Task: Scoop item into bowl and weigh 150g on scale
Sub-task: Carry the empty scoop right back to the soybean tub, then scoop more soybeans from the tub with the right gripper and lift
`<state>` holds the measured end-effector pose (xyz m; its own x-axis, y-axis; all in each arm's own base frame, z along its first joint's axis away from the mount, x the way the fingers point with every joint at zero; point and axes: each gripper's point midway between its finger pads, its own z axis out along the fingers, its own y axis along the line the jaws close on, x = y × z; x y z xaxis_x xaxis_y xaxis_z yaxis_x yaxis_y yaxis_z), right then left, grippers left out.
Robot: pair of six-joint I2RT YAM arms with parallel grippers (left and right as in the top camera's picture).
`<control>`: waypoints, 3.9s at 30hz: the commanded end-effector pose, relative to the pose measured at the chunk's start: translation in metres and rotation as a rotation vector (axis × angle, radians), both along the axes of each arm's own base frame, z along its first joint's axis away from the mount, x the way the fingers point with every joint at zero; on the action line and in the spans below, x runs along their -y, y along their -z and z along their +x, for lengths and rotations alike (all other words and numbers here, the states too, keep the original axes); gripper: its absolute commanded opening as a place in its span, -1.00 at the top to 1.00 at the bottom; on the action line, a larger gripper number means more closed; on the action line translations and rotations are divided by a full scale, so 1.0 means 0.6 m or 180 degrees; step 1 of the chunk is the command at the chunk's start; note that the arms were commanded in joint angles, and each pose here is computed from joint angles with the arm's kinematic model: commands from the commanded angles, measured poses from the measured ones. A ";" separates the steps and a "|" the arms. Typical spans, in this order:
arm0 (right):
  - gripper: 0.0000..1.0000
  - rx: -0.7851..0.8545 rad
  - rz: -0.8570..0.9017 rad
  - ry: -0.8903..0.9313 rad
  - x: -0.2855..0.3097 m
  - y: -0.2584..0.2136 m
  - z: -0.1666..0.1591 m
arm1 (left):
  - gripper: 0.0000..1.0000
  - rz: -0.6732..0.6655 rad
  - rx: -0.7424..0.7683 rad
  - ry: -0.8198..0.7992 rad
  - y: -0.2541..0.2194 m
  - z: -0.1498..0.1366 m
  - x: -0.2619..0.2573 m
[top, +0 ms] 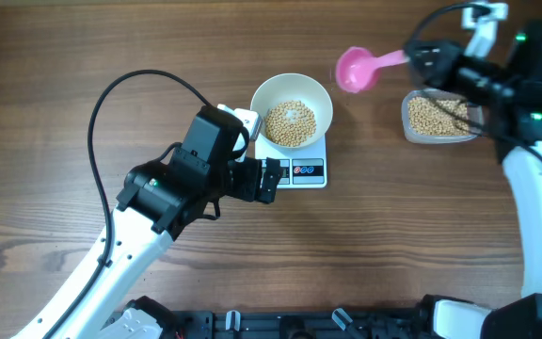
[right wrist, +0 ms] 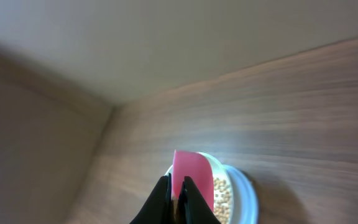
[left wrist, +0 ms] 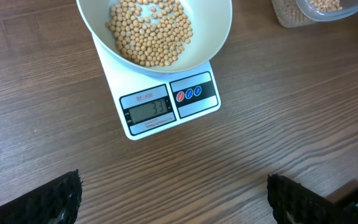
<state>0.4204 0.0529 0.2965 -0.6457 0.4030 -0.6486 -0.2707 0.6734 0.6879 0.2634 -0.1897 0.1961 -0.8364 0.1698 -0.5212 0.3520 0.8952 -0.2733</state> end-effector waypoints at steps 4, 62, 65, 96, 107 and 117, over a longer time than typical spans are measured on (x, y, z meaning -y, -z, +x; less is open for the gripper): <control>0.92 0.0131 -0.0302 0.0321 0.125 0.010 -0.015 | -1.00 0.0051 0.0037 0.0050 0.002 0.000 0.000; 0.91 -0.0851 -0.2166 0.0115 0.151 0.290 0.021 | -1.00 0.0052 0.0035 0.0050 0.002 0.000 -0.001; 0.91 -0.0902 -0.2095 0.0185 0.152 0.290 0.021 | -1.00 0.0056 0.0029 0.0050 0.003 -0.001 -0.001; 0.91 -0.1419 -0.0227 0.0842 0.242 0.292 -0.001 | -1.00 0.0056 0.0028 0.0050 0.003 -0.001 -0.001; 0.91 -0.1494 0.0461 0.0828 0.264 0.299 -0.007 | -1.00 0.0056 0.0028 0.0050 0.003 -0.001 -0.001; 0.91 -0.1452 0.0758 0.1021 0.300 0.284 -0.009 | -1.00 0.0056 0.0028 0.0050 0.003 -0.001 -0.001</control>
<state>0.4140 -0.1244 0.1199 -0.6754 0.6962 -0.2434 0.2921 0.5555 0.7785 0.2632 -0.1896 0.1960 -0.8367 0.1700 -0.5205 0.3518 0.8953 -0.2732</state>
